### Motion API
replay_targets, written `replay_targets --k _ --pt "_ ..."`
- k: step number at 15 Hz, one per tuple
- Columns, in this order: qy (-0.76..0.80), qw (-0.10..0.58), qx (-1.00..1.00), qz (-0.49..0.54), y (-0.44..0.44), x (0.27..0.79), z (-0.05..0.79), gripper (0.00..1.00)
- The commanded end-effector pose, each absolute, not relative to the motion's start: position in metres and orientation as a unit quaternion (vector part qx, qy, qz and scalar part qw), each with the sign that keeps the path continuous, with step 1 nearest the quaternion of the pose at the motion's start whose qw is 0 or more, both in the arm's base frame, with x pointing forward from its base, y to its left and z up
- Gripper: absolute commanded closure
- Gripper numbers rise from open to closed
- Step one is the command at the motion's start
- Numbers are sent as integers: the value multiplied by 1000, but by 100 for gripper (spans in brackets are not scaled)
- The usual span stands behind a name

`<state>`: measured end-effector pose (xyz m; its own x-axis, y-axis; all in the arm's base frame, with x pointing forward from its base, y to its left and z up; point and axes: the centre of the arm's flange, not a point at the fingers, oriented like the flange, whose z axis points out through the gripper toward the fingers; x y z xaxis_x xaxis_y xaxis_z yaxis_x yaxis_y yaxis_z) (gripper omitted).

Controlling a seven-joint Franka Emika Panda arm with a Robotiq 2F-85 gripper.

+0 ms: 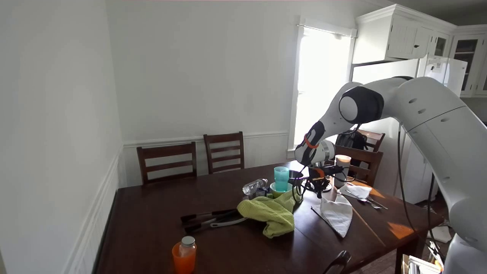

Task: Unfold the white towel twice

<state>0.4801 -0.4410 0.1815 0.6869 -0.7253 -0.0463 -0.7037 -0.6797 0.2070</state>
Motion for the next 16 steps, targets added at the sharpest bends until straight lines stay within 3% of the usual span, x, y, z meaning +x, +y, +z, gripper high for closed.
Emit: replay_targets --k 1,10,11,16 --pt "-369 113 919 -83 -434 443 211 99" --pt "-344 148 917 -137 -437 373 213 99" --pt "-355 138 916 -125 -448 396 207 96" --pt "-351 142 915 -138 -446 383 203 96"
